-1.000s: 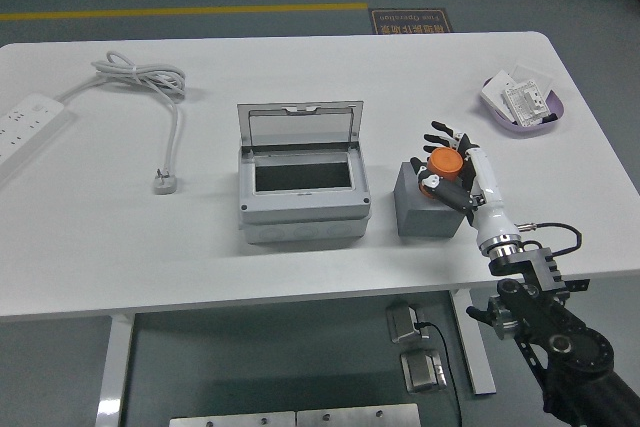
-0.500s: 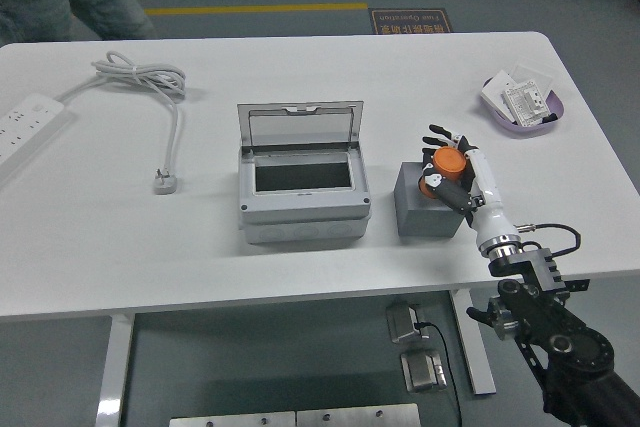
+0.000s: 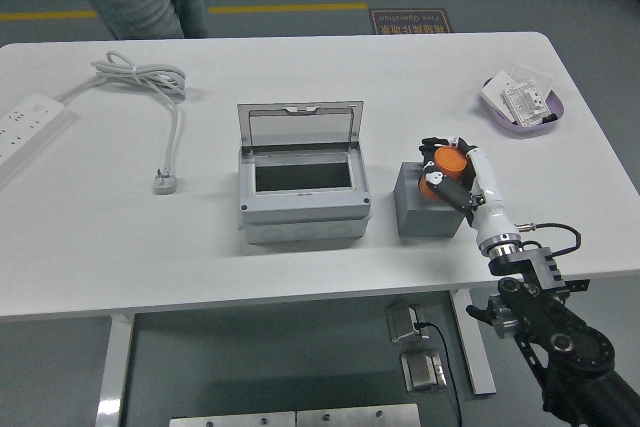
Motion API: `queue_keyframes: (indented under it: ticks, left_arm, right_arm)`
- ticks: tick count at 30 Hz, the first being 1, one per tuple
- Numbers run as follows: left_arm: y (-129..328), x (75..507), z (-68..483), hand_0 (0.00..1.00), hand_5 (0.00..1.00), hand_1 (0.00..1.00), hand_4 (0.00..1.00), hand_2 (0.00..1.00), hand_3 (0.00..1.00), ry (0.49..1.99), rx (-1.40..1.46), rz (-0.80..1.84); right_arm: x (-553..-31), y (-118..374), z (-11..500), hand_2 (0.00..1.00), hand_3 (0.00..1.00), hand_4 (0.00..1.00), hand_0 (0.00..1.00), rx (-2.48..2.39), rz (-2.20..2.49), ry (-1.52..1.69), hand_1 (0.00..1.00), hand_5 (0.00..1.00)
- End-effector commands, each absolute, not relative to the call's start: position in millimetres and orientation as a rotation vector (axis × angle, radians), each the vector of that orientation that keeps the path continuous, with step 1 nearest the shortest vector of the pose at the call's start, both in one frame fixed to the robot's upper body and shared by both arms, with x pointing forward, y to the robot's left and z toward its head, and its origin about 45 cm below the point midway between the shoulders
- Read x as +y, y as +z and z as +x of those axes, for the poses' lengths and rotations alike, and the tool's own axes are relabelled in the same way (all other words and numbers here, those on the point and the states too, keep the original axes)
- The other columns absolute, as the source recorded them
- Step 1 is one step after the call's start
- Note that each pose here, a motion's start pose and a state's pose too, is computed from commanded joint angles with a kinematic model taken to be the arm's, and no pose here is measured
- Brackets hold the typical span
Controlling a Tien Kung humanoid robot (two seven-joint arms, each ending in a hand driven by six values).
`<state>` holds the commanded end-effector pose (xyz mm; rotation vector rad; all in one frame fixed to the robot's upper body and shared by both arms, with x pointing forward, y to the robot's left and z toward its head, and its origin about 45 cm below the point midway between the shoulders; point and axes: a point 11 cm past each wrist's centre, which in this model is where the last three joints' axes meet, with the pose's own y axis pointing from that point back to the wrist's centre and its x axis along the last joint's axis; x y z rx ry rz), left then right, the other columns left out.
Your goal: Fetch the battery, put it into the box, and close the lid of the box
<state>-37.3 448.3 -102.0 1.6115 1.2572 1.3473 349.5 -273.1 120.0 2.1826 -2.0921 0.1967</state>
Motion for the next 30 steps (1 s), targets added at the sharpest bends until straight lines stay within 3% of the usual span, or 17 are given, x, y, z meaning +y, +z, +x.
queue_keyframes:
  ticks: [3,4,10,30]
  left_arm:
    - [-102.0,448.3,-37.3,0.576,0.233,0.365,0.713,0.593,0.640,1.347,1.257,1.611]
    - [-102.0,448.3,-37.3,0.577,0.232,0.365,0.714,0.594,0.641,1.347,1.257,1.611]
    - [-102.0,448.2,-37.6,0.579,0.232,0.366,0.713,0.593,0.640,1.348,1.258,1.611]
    - [-101.7,449.1,-37.1,0.585,0.230,0.369,0.716,0.594,0.642,1.350,1.256,1.612]
  right_arm:
    - [-272.7,122.1,350.3,0.520,0.401,0.002,0.645,-2.091,2.187,0.203,0.614,0.053]
    - [-272.7,123.1,350.6,0.460,0.328,0.002,0.604,-2.091,2.188,0.205,0.536,0.002]
    - [-272.8,128.1,352.3,0.428,0.300,0.002,0.597,-2.090,2.196,0.221,0.515,0.002]
    - [-258.9,164.2,368.9,0.401,0.274,0.002,0.600,-1.991,2.256,0.400,0.509,0.002]
